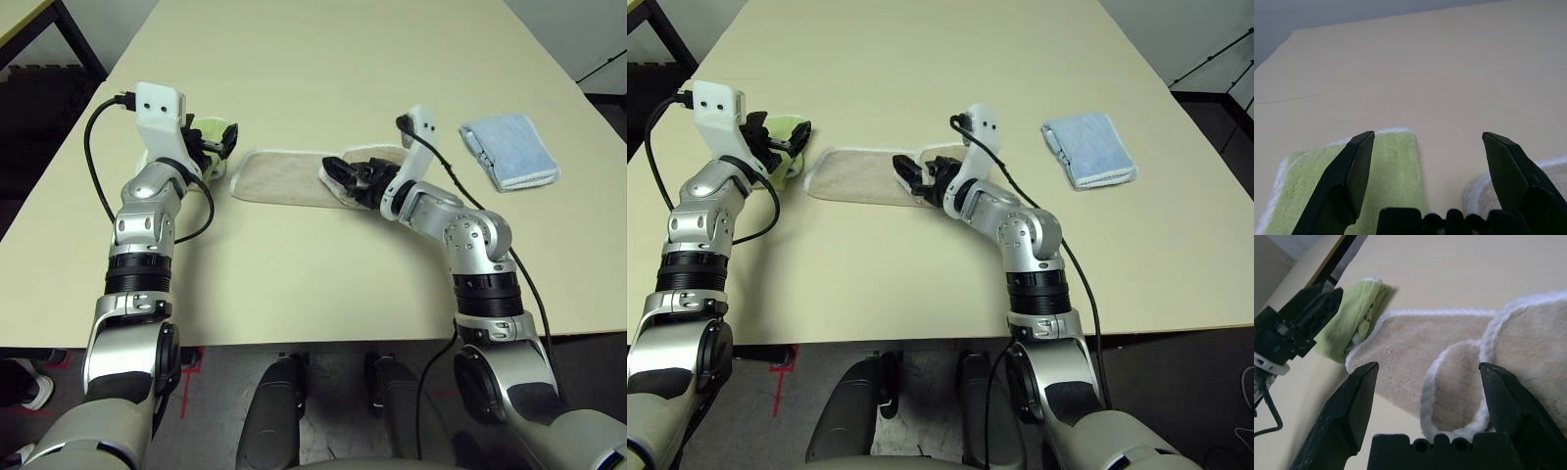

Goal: Fold the towel and set it aside.

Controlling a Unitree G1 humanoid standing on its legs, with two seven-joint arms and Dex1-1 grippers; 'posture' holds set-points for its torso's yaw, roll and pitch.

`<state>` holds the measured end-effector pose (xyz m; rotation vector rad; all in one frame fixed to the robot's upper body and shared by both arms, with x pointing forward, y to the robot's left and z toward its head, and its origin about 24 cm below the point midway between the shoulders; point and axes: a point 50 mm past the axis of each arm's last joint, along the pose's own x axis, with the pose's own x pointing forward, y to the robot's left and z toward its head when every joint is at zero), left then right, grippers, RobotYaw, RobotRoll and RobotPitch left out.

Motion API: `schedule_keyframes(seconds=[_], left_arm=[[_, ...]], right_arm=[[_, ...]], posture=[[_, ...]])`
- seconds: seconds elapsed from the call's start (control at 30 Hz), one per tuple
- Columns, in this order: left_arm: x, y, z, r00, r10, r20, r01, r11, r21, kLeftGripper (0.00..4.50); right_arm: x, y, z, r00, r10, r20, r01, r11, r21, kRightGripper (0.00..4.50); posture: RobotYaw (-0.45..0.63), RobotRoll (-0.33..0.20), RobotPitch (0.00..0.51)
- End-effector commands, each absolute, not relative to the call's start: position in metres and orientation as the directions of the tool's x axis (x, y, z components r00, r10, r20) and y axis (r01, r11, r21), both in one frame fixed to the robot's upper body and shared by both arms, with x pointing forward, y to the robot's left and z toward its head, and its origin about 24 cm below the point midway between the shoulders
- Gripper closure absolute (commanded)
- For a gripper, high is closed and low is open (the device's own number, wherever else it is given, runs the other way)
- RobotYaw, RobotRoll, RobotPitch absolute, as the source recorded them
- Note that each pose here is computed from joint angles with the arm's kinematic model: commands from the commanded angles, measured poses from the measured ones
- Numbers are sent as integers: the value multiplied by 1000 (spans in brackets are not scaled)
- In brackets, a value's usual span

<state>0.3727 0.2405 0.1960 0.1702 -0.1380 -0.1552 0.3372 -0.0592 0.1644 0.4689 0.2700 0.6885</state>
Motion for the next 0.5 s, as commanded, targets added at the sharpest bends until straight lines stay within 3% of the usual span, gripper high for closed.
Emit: schedule_keyframes(seconds=[0.03, 0.3, 0.5], left_arm=[[371, 241, 198, 977, -168, 130, 141, 971, 192, 0], [370, 243, 198, 977, -166, 130, 139, 971, 197, 0], [370, 243, 198, 978, -165, 129, 137, 971, 198, 0]], right_arm=[[338, -56, 152, 729, 668, -147, -516, 679, 523, 29], [341, -45, 143, 683, 707, -184, -508, 641, 575, 29], [348, -48, 154, 705, 696, -135, -527, 641, 557, 29]], posture=[[132, 0, 141], [141, 0, 141], [146, 0, 143]])
